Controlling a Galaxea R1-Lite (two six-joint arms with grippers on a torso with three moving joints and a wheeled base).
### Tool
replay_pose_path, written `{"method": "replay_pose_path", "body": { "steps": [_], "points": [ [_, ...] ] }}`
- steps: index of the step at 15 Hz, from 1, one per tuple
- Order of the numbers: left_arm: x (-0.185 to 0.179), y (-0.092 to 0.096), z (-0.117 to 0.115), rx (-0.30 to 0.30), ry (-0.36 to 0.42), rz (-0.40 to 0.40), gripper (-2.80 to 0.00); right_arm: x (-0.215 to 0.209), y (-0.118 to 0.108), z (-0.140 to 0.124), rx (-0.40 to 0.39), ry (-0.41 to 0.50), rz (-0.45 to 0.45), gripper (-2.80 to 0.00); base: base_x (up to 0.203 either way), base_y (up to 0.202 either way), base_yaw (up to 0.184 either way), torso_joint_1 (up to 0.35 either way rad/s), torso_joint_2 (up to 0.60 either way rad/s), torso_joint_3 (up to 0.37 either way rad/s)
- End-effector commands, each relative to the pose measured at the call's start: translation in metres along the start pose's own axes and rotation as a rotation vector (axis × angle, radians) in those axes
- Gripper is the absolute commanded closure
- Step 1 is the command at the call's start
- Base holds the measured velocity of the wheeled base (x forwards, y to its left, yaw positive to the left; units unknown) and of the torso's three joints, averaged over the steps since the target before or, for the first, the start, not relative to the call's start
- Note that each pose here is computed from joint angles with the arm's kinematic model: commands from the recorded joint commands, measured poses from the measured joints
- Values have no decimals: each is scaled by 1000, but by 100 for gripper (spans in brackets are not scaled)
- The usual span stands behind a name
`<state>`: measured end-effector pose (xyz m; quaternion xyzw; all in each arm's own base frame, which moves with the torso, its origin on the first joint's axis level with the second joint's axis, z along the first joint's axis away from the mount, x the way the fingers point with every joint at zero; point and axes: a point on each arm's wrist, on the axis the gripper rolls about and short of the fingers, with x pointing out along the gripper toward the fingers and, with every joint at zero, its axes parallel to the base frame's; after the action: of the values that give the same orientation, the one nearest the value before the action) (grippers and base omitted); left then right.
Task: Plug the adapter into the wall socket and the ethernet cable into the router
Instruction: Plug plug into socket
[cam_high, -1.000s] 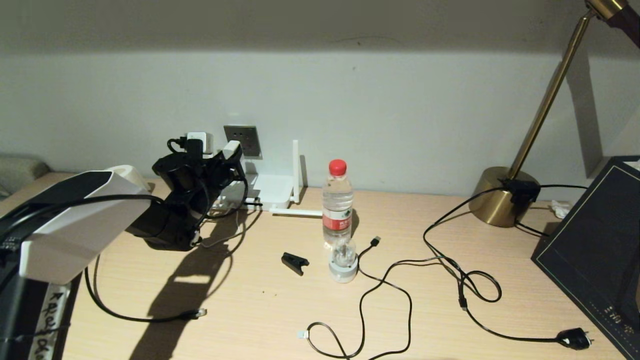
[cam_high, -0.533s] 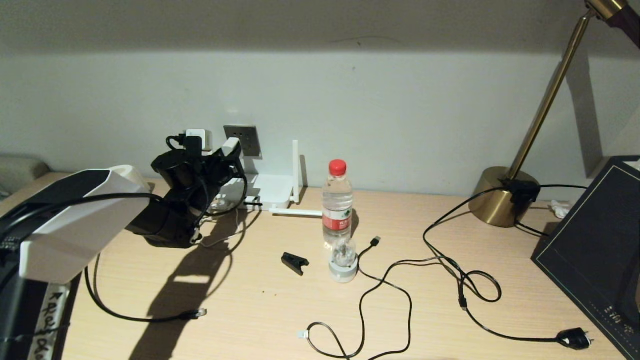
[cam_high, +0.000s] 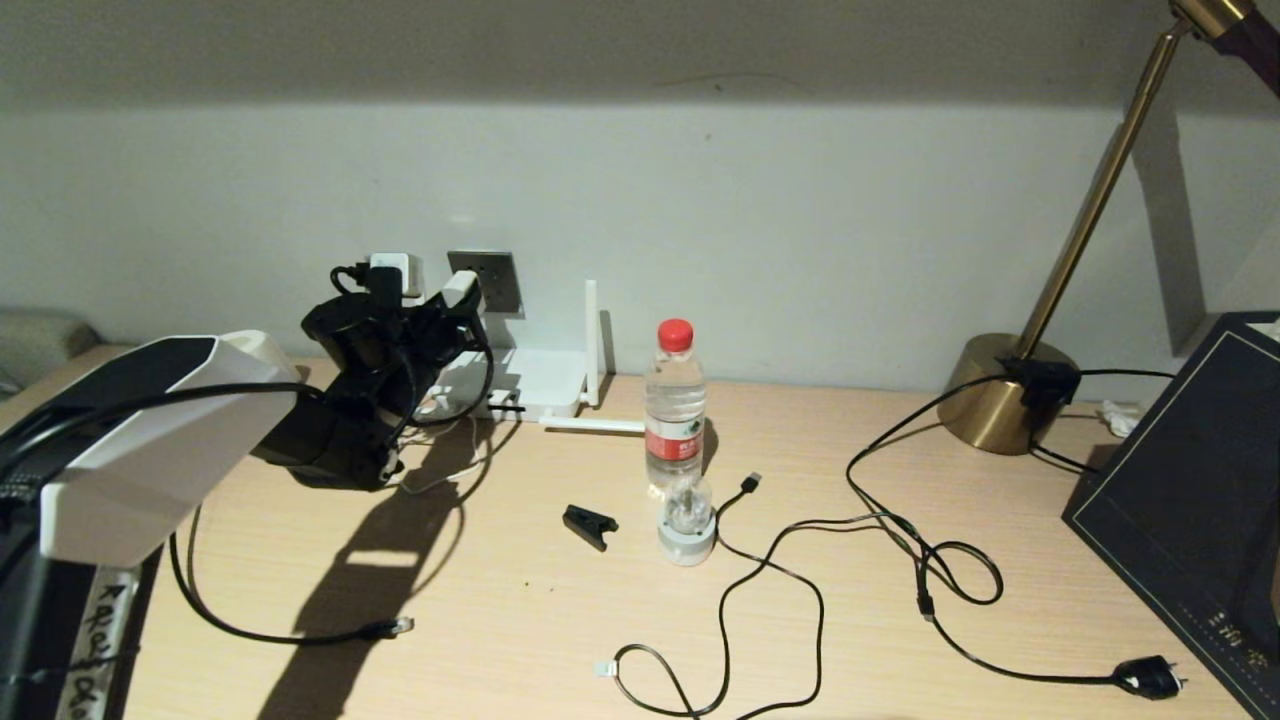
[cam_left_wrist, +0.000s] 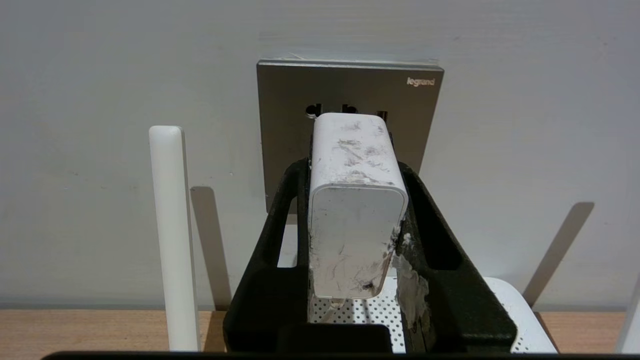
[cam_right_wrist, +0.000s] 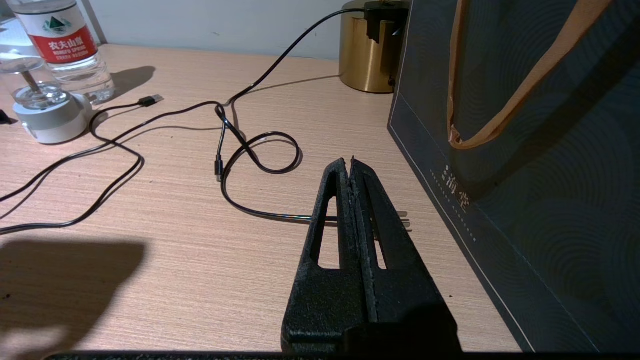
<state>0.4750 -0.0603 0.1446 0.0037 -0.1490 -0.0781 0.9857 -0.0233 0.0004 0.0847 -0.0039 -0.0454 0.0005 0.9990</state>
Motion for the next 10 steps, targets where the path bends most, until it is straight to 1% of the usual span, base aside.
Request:
{"method": "replay_pose_path", "body": {
  "steps": [1,10],
  "points": [
    [2,0,0,-2,-8,0,0,2,0,-10,0,36,1,0,0,0,0,0,0,0],
    [3,0,-5,-5,6,0,0,2,0,-10,0,36,1,0,0,0,0,0,0,0]
  ]
}}
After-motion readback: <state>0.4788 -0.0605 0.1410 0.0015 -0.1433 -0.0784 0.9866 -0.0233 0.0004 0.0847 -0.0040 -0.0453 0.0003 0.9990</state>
